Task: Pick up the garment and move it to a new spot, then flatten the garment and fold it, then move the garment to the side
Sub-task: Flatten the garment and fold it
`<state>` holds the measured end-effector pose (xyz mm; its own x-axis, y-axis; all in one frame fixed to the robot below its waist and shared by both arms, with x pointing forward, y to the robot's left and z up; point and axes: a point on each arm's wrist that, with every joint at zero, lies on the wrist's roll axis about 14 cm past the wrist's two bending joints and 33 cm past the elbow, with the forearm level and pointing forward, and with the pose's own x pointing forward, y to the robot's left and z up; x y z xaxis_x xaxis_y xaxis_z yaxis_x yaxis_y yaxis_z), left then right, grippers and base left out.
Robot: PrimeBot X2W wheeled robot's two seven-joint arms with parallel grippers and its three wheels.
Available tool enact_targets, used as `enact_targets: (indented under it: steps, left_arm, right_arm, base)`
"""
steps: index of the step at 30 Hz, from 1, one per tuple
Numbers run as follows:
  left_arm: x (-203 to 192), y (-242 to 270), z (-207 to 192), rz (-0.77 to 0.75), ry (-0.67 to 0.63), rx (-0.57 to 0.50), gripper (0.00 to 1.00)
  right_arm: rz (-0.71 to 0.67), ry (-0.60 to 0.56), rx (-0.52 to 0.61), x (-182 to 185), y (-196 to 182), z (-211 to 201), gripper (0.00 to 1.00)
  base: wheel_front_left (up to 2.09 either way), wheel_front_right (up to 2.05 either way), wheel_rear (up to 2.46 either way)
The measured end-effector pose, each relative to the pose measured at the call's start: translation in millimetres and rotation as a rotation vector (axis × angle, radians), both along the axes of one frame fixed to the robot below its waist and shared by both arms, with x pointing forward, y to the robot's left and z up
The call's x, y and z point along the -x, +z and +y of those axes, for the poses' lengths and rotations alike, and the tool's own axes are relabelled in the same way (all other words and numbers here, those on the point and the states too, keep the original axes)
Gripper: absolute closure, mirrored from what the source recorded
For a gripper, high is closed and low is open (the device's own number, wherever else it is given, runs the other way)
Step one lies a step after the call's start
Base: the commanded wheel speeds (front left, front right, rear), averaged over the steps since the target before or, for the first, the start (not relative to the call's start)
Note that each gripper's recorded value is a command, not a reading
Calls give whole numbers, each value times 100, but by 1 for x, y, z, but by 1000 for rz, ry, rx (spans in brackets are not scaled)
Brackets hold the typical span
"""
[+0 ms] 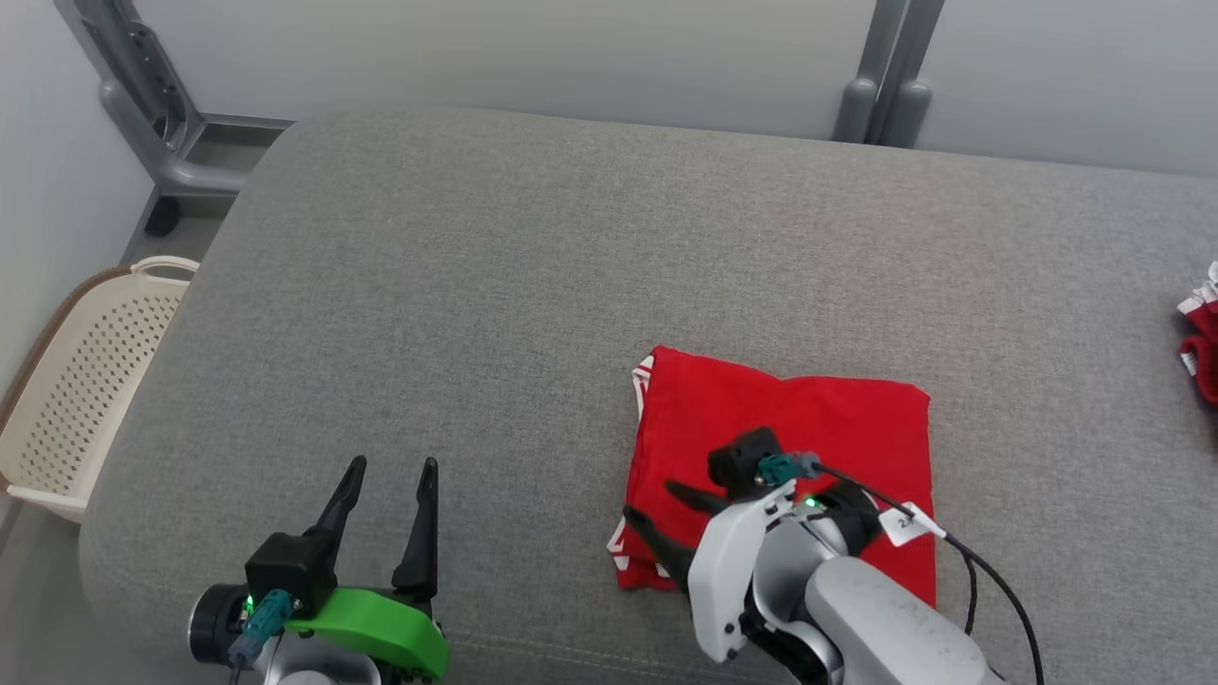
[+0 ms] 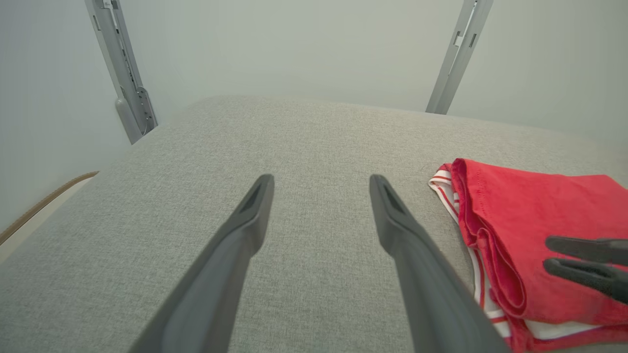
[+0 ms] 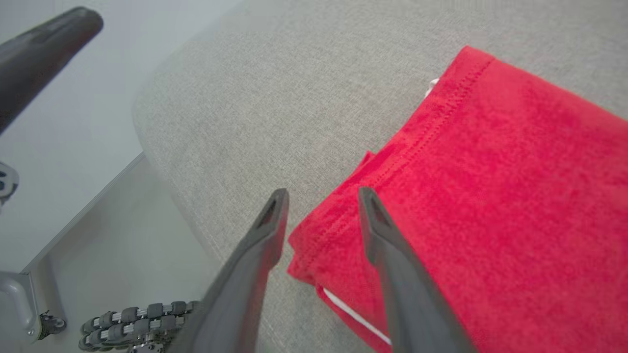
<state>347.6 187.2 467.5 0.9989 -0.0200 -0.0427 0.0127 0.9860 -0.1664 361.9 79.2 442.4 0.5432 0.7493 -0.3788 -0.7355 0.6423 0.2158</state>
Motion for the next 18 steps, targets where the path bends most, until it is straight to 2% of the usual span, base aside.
enact_targets:
  steps: [4, 10, 18]
  left_arm:
    - [-4, 2, -5, -7, -17, 1, 0]
    - [-8, 4, -13, -14, -42, 0, 0]
    - [-14, 3, -23, -14, -74, -3, 0]
  right_arm:
    - [-2, -130, -2, -27, 10, -32, 0]
    - [28, -310, 44, -45, 9, -89, 0]
    - [114, -513, 86, -41, 2, -162, 0]
  base:
    - [0, 0, 0]
    - [0, 0, 0]
    - [0, 0, 0]
